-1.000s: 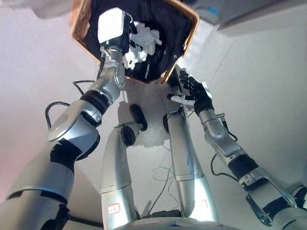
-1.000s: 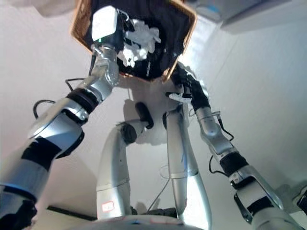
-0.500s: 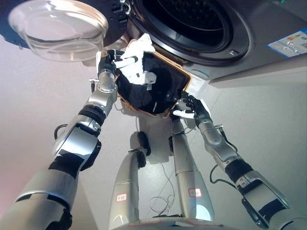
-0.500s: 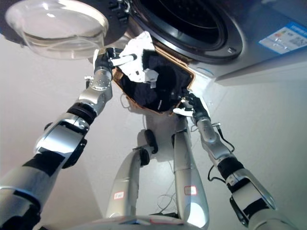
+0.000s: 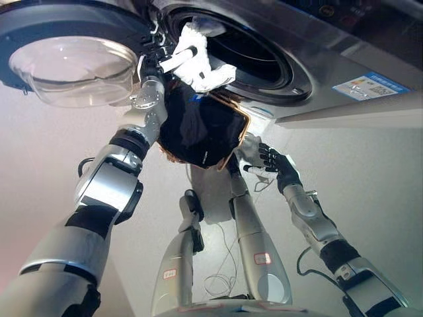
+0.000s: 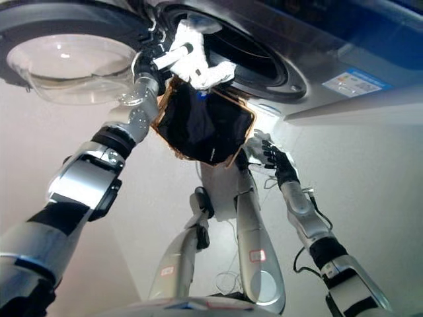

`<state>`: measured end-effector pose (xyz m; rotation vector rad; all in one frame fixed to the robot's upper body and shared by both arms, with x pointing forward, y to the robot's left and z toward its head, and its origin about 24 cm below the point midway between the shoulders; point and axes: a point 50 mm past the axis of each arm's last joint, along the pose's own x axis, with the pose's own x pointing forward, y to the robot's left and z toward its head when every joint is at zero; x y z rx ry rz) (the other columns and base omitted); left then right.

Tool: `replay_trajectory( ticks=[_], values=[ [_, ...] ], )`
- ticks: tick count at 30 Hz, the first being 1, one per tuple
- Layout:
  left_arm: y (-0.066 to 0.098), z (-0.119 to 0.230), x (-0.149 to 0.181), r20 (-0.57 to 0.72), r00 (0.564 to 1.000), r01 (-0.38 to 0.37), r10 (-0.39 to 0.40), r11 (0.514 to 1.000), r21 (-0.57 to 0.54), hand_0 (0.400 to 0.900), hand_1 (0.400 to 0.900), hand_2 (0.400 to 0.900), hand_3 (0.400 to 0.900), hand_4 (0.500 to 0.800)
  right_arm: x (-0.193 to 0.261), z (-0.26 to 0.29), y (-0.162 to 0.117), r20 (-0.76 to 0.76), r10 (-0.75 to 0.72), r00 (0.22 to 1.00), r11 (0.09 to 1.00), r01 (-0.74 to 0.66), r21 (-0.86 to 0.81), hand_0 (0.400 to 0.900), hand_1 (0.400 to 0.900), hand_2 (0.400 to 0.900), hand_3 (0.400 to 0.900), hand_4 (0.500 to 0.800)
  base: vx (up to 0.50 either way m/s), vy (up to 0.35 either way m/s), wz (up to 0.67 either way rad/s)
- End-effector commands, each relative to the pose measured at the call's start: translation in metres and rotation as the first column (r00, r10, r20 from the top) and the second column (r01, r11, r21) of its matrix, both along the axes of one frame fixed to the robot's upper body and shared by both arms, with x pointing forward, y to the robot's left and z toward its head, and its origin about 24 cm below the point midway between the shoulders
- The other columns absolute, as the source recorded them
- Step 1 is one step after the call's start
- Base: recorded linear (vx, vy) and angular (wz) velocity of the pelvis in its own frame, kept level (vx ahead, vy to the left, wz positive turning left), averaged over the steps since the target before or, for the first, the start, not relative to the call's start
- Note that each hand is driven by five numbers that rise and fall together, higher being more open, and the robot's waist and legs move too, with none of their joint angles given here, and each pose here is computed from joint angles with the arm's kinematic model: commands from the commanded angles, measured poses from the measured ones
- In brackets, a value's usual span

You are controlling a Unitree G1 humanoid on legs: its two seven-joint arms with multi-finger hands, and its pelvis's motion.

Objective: Put the clothes in the basket into the washing machine.

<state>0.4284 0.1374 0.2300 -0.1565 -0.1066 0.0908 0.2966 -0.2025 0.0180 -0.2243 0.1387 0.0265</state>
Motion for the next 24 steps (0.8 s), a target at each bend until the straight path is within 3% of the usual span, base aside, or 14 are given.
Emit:
replay_trajectory(
  ticks=[1, 5, 10, 11, 12, 24],
  values=[
    [-0.006, 0.012, 0.002, 0.051, 0.999, -0.005, 0.011, 0.994, -0.108, 0.4, 0.4, 0.4, 0.4, 0.5, -0.023, -0.013, -0.012, -0.029, 0.018, 0.999, 0.999, -0.019, -0.044, 0.9, 0.9, 0.9, 0.9, 0.8, 0.07, -0.005, -0.3],
    [-0.003, 0.023, 0.003, 0.066, 0.998, -0.006, 0.015, 0.99, -0.138, 0.4, 0.4, 0.4, 0.4, 0.5, -0.031, -0.014, -0.021, -0.031, -0.007, 1.0, 0.999, 0.005, -0.052, 0.9, 0.9, 0.9, 0.9, 0.8, 0.068, -0.008, -0.18],
    [-0.013, 0.031, 0.002, 0.09, 0.996, 0.031, -0.014, 0.982, -0.185, 0.4, 0.4, 0.4, 0.4, 0.5, -0.037, -0.013, -0.027, -0.022, -0.029, 0.999, 0.998, 0.028, -0.057, 0.9, 0.9, 0.9, 0.9, 0.8, 0.043, -0.021, -0.04],
    [-0.018, 0.031, 0.002, 0.094, 0.995, 0.048, -0.031, 0.982, -0.185, 0.573, 0.573, 0.573, 0.573, 0.604, -0.039, -0.013, -0.028, -0.021, -0.033, 0.999, 0.998, 0.032, -0.056, 0.9, 0.9, 0.9, 0.9, 0.8, 0.01, -0.02, 0.14],
    [-0.022, 0.029, 0.002, 0.087, 0.995, 0.055, -0.04, 0.982, -0.18, 0.9, 0.9, 0.9, 0.9, 0.8, -0.041, -0.014, -0.03, -0.025, -0.037, 0.999, 0.998, 0.035, -0.059, 0.9, 0.9, 0.9, 0.9, 0.8, -0.004, -0.018, 0.17],
    [-0.048, 0.022, -0.001, 0.069, 0.995, 0.08, -0.072, 0.988, -0.135, 0.9, 0.9, 0.9, 0.9, 0.8, -0.044, -0.01, -0.031, -0.012, -0.025, 1.0, 0.998, 0.024, -0.053, 0.9, 0.9, 0.9, 0.9, 0.8, -0.015, -0.022, 0.16]
  ],
)
